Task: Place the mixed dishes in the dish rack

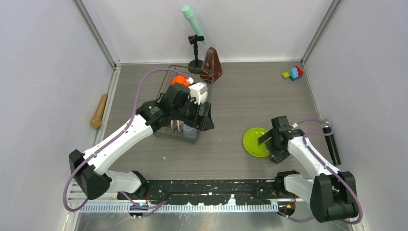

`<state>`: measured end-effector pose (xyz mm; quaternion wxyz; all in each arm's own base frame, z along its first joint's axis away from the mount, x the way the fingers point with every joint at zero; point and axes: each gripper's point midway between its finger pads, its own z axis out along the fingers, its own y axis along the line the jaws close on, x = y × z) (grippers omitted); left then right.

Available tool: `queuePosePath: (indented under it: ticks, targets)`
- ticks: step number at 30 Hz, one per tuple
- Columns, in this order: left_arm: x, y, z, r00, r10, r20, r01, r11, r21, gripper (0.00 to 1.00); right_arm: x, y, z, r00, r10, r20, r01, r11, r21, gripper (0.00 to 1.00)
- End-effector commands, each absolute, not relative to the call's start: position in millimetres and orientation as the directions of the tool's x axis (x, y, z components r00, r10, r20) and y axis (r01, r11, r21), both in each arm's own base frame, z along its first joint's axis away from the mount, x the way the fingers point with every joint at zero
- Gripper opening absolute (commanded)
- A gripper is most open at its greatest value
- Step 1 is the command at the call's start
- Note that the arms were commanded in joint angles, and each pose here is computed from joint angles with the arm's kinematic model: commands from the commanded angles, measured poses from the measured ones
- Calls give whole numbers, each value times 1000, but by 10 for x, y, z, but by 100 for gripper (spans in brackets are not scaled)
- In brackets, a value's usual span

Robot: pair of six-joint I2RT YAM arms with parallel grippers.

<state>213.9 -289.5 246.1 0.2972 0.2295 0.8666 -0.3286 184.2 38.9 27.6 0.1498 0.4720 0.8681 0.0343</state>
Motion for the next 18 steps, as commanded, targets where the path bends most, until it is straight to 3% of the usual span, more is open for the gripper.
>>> queuePosePath:
  ticks: [1,3,5,6,8,14,18]
  targets:
    - [2144,-2906,2704,-680,164,-715,625,639,-447,76,1962,576,156,-457,873,-169,804,487,343,90]
    - [2149,-2858,2729,-675,159,-720,621,649,-439,76,1941,577,113,-449,878,-166,807,478,347,84]
    - [2143,-2818,2771,-672,150,-725,618,653,-437,76,1938,553,125,-445,878,-179,806,479,347,54]
    - [2141,-2804,2794,-668,145,-730,618,654,-435,76,1955,542,148,-442,877,-188,804,480,350,29]
    - [2145,-2779,2846,-656,132,-743,619,657,-430,76,1973,516,200,-434,877,-205,803,480,355,5]
    - [2194,-2782,2906,-654,109,-749,610,662,-436,76,2126,549,525,-460,855,-240,748,519,413,0]
    - [2263,-2862,2966,-678,57,-733,593,632,-499,76,2294,742,967,-527,809,-260,609,573,548,0]
